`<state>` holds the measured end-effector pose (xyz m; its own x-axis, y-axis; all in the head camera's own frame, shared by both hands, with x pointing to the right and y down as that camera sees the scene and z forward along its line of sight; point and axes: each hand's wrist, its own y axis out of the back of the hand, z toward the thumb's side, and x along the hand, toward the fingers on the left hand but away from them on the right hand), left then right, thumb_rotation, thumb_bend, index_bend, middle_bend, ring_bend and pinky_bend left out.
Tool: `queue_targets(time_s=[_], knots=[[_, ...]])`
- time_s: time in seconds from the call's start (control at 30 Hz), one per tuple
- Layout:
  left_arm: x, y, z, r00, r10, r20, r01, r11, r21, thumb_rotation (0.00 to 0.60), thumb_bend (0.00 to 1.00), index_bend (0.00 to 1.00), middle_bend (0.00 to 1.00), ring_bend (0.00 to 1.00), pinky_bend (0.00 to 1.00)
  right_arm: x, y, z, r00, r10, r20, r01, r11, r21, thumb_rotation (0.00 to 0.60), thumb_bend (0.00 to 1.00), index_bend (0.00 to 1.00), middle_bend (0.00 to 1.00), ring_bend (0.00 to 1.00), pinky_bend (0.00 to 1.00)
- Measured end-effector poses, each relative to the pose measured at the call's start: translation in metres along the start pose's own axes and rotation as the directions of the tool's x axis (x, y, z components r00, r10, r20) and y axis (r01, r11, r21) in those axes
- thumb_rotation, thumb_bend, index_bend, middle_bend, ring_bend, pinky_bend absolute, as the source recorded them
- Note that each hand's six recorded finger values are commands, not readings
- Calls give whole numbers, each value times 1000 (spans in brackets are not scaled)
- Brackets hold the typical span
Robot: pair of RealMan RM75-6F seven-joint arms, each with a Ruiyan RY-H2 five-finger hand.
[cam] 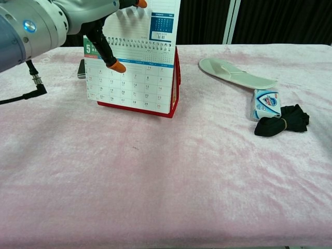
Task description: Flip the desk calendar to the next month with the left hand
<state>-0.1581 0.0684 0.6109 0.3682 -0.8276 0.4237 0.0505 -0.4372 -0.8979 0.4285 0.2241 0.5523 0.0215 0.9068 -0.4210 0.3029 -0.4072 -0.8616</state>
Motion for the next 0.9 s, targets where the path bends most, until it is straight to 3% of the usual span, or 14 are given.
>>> queue_targets(time_s=[0.13, 0.27, 0.5, 0.77, 0.9], knots=[[13, 0, -5, 999, -37, -21, 38, 999, 21, 600, 0, 0, 27, 1, 70, 0, 0, 0, 1000, 2, 2, -2, 1000, -2, 600, 23, 0, 0, 0, 101], [24, -2, -11, 996, -79, -49, 80, 997, 20, 600, 0, 0, 105, 64, 169, 0, 0, 0, 1000, 2, 4, -2, 1000, -3, 600, 24, 0, 0, 0, 101], [40, -12, -22, 982, -158, -104, 159, 987, 7, 600, 0, 0, 143, 101, 203, -1, 0, -1, 1000, 2, 6, -2, 1000, -5, 600, 24, 0, 0, 0, 101], [45, -19, -24, 976, -184, -118, 187, 982, 10, 600, 0, 0, 264, 232, 340, -1, 0, -1, 1000, 2, 5, -2, 1000, -5, 600, 24, 0, 0, 0, 101], [45, -20, -26, 974, -191, -126, 193, 981, 10, 600, 0, 0, 291, 252, 354, 0, 0, 0, 1000, 0, 4, 0, 1000, -5, 600, 26, 0, 0, 0, 101]])
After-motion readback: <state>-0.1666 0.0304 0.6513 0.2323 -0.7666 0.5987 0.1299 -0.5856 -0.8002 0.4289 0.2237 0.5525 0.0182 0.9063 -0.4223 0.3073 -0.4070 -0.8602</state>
